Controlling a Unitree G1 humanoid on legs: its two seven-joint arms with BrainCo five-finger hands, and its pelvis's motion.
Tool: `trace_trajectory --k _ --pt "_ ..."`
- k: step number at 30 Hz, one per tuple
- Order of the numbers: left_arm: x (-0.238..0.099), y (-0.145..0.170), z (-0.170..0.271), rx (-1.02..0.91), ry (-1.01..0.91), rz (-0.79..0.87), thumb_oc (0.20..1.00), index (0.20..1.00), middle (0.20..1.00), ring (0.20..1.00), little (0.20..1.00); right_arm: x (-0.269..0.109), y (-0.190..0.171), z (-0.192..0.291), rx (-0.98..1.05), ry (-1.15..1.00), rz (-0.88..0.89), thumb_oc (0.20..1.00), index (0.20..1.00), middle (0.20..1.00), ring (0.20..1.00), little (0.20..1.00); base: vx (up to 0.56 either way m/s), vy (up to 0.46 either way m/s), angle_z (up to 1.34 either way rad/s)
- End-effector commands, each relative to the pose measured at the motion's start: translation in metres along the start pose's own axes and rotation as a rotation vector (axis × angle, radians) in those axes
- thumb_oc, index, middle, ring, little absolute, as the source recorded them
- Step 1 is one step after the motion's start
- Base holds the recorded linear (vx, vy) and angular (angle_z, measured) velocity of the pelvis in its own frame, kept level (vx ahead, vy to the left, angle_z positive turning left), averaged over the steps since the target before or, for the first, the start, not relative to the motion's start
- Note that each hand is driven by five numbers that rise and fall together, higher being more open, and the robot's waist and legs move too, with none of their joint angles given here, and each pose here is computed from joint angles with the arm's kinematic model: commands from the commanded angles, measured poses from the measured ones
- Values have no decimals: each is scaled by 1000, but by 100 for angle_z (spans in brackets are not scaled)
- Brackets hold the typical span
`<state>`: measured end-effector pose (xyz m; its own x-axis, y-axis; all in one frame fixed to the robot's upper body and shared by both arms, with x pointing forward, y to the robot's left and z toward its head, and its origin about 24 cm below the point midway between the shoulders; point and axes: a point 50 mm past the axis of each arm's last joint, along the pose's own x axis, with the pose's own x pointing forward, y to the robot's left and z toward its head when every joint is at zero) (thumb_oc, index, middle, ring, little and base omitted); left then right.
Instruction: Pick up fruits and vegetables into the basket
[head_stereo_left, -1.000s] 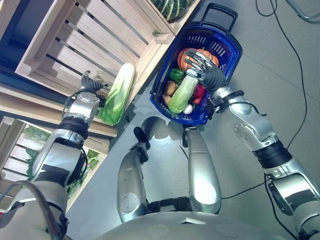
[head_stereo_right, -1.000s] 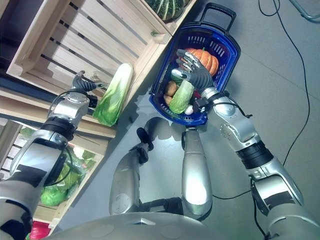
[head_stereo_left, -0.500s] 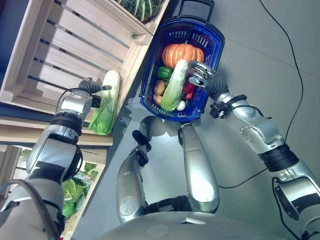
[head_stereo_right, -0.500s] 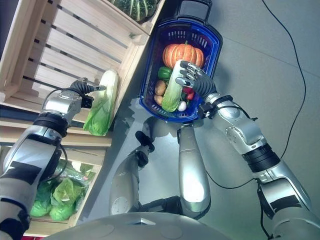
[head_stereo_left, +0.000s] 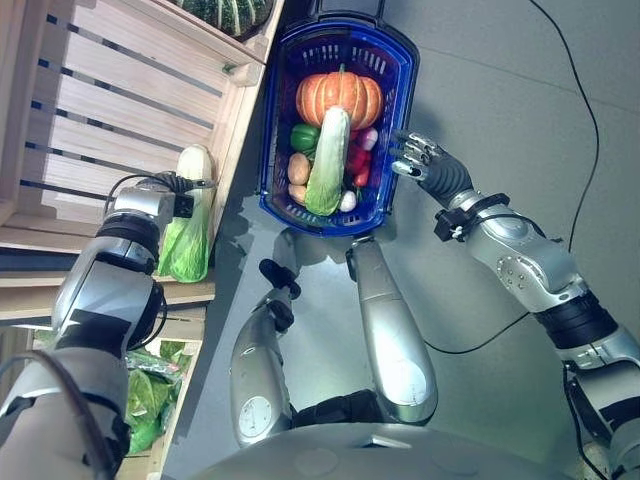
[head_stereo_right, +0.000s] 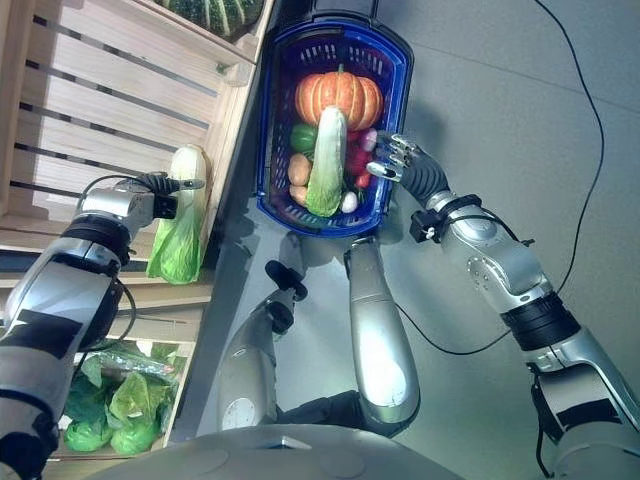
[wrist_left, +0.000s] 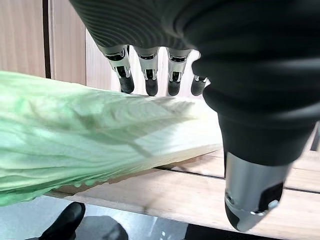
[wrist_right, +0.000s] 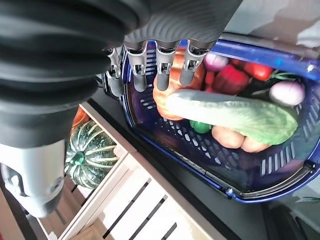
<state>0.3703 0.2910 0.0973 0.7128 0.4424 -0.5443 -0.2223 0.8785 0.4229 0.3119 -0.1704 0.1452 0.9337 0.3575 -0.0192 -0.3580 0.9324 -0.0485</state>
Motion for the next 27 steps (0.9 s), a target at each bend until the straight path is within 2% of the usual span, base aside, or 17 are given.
trace_trajectory --k 1,9,17,22,24,27 --pt "8 26 -48 37 194 116 1000 1000 1000 1000 1000 -5 10 8 78 -91 40 1000 1000 1000 1000 1000 -21 -6 -5" --pt "10 29 -73 122 282 137 1000 1000 1000 1000 1000 -9 9 3 94 -101 34 1000 1000 1000 1000 1000 -9 -2 -2" --pt "11 19 -77 167 286 127 1000 1000 1000 1000 1000 -7 14 1 118 -116 26 1000 1000 1000 1000 1000 -11 -16 1" --pt "11 5 -78 172 309 20 1000 1000 1000 1000 1000 -6 19 0 133 -127 21 1000 1000 1000 1000 1000 -18 -35 5" --pt "10 -13 -78 122 308 -117 1000 1000 1000 1000 1000 -4 22 1 140 -131 26 1000 1000 1000 1000 1000 0 0 0" --pt "9 -25 -72 116 275 -186 1000 1000 1000 1000 1000 -3 24 2 143 -137 31 1000 1000 1000 1000 1000 0 0 0"
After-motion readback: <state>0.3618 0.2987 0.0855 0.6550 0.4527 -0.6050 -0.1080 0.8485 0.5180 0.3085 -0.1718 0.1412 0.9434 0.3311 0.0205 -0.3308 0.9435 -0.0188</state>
